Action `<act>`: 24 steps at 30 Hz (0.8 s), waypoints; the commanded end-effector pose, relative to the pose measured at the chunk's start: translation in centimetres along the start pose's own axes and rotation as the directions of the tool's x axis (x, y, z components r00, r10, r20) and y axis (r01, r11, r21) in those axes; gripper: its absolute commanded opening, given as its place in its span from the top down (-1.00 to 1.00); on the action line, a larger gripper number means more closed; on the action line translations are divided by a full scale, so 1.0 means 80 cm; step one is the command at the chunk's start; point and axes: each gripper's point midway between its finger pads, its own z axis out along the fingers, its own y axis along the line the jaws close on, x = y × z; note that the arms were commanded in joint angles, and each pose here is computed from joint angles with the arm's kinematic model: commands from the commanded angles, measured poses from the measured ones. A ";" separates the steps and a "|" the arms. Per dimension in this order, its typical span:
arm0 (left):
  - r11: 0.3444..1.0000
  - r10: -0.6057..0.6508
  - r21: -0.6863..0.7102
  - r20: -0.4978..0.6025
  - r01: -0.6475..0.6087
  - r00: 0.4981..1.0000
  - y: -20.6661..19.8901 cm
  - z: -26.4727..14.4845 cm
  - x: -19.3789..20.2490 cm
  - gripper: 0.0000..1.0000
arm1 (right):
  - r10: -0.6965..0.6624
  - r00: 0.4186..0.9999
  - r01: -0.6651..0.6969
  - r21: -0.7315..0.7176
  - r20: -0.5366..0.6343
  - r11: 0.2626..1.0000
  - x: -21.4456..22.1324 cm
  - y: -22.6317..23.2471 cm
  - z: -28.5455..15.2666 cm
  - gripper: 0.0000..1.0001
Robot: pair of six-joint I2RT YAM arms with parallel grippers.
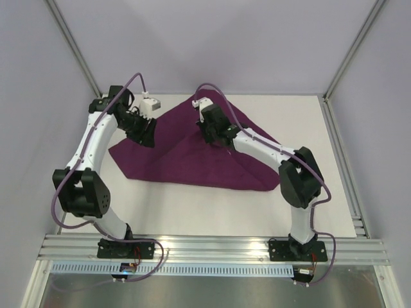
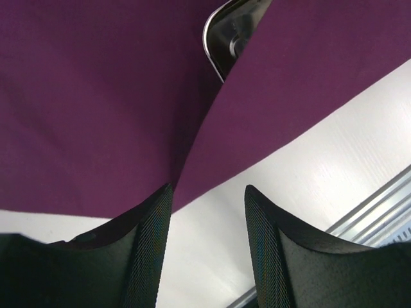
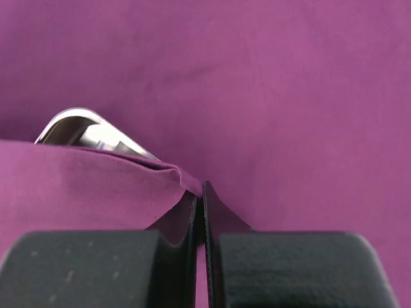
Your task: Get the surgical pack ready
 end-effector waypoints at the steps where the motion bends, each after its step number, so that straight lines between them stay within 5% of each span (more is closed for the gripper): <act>1: 0.999 0.034 0.005 0.002 -0.034 0.999 -0.001 0.024 -0.029 -0.15 | 0.019 1.000 -0.019 -0.024 0.018 1.000 -0.024 -0.009 0.026 0.99; 8: 0.998 0.065 -0.002 -0.020 -0.065 0.998 0.011 0.085 -0.060 -0.21 | 0.098 0.992 -0.099 -0.012 -0.078 0.995 0.013 -0.035 0.082 0.99; 18: 0.995 0.098 0.008 -0.034 -0.098 0.995 0.019 0.159 -0.108 -0.22 | 0.227 0.962 -0.232 -0.013 -0.152 0.973 0.046 -0.048 0.130 0.70; 22: 0.995 0.098 0.035 0.011 -0.098 0.995 0.017 0.183 -0.129 -0.22 | 0.240 0.959 -0.241 0.008 -0.151 0.970 0.044 -0.057 0.128 -0.19; 24: 0.992 0.112 0.052 -0.002 -0.112 0.994 0.011 0.202 -0.133 -0.22 | 0.258 0.956 -0.254 0.047 -0.136 0.966 0.032 -0.075 0.122 -0.37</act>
